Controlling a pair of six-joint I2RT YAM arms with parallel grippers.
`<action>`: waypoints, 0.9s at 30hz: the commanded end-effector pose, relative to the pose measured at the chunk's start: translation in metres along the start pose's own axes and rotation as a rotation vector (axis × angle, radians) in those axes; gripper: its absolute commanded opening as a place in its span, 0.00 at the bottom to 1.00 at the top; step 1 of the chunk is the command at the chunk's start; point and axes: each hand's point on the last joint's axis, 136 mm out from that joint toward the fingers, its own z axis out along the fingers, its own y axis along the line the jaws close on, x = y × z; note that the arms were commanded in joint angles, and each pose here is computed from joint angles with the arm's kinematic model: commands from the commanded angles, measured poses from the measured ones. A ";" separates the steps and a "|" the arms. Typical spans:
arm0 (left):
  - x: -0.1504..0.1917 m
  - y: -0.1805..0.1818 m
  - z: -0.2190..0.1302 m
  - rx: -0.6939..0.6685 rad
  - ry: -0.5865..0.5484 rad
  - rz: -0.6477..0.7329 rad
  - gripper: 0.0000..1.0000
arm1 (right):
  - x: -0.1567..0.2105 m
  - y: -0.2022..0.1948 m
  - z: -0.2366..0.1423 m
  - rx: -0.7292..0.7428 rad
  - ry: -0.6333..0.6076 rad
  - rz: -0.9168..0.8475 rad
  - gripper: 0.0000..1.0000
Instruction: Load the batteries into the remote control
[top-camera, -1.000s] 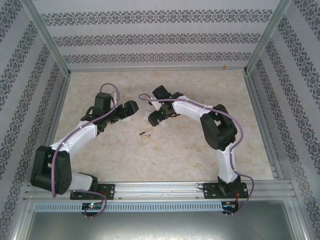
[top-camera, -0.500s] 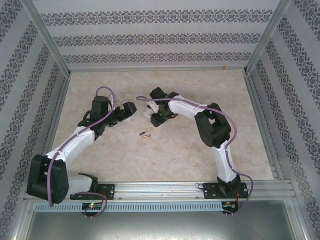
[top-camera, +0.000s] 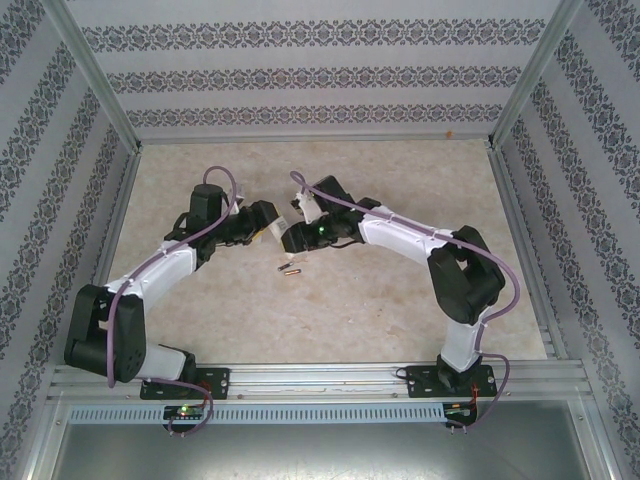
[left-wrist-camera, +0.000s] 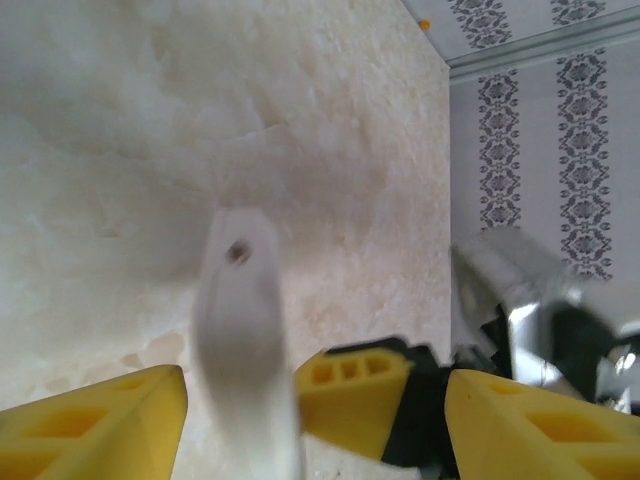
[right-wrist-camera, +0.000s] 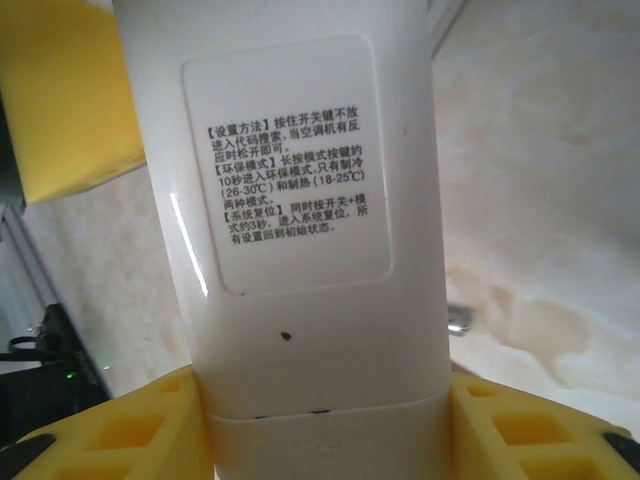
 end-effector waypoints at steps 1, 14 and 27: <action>-0.005 -0.007 0.001 0.022 0.014 0.008 0.59 | -0.005 0.022 0.001 -0.087 -0.019 0.023 0.46; -0.003 0.024 -0.012 -0.386 0.059 0.168 0.08 | -0.018 0.033 -0.037 -0.039 -0.136 0.017 0.73; -0.065 0.018 0.042 -1.399 0.036 0.689 0.00 | 0.049 -0.060 -0.157 0.325 -0.455 0.216 0.84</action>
